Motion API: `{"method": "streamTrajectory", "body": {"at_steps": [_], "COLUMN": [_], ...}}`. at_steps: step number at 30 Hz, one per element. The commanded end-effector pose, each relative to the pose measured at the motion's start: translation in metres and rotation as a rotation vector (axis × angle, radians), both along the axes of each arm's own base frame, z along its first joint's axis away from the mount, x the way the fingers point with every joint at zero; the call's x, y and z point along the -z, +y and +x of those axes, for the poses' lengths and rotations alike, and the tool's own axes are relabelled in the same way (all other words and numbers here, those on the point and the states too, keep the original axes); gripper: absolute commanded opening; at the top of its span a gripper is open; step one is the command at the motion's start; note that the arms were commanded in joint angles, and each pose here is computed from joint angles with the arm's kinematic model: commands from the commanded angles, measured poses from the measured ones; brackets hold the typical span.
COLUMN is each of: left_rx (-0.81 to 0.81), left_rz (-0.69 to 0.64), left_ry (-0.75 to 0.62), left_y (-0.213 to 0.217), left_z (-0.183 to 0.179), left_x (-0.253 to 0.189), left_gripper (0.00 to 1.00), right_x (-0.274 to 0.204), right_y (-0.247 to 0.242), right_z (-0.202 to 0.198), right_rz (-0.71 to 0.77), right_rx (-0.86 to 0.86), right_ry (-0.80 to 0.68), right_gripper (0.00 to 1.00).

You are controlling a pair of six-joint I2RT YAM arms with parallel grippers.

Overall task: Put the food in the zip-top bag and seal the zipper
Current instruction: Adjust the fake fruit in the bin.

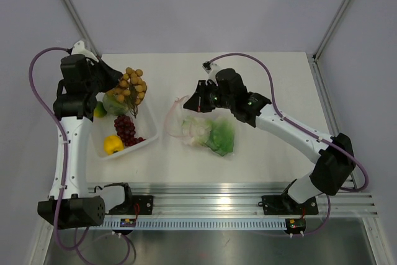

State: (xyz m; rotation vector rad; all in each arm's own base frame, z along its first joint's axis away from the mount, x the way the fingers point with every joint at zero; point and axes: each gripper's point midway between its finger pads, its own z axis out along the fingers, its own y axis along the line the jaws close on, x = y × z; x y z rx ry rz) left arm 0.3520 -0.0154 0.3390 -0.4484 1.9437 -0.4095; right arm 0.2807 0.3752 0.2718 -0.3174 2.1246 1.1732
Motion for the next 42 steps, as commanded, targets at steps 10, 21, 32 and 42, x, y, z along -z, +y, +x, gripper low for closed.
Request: {"method": "streamTrajectory", "body": {"at_steps": [10, 21, 32, 42], "left_rx": [-0.152, -0.182, -0.120, -0.125], "left_rz": [0.018, 0.096, 0.251, 0.131], "left_ry": [0.145, 0.358, 0.400, 0.494], "left_y": [0.024, 0.043, 0.007, -0.011], "left_z": [-0.003, 0.014, -0.067, -0.094], "left_x": [0.065, 0.106, 0.151, 0.209], "left_gripper": [0.00, 0.99, 0.56, 0.45], "right_x": [-0.023, -0.018, -0.013, -0.015], "right_y": [0.009, 0.002, 0.010, 0.005], "right_z": [-0.010, -0.014, -0.015, -0.018], "right_rz": [0.094, 0.073, 0.082, 0.085], "right_rx": [-0.019, -0.015, -0.050, -0.037], "right_ry": [-0.015, -0.021, -0.011, -0.008], "right_gripper": [0.00, 0.00, 0.00, 0.00]}}
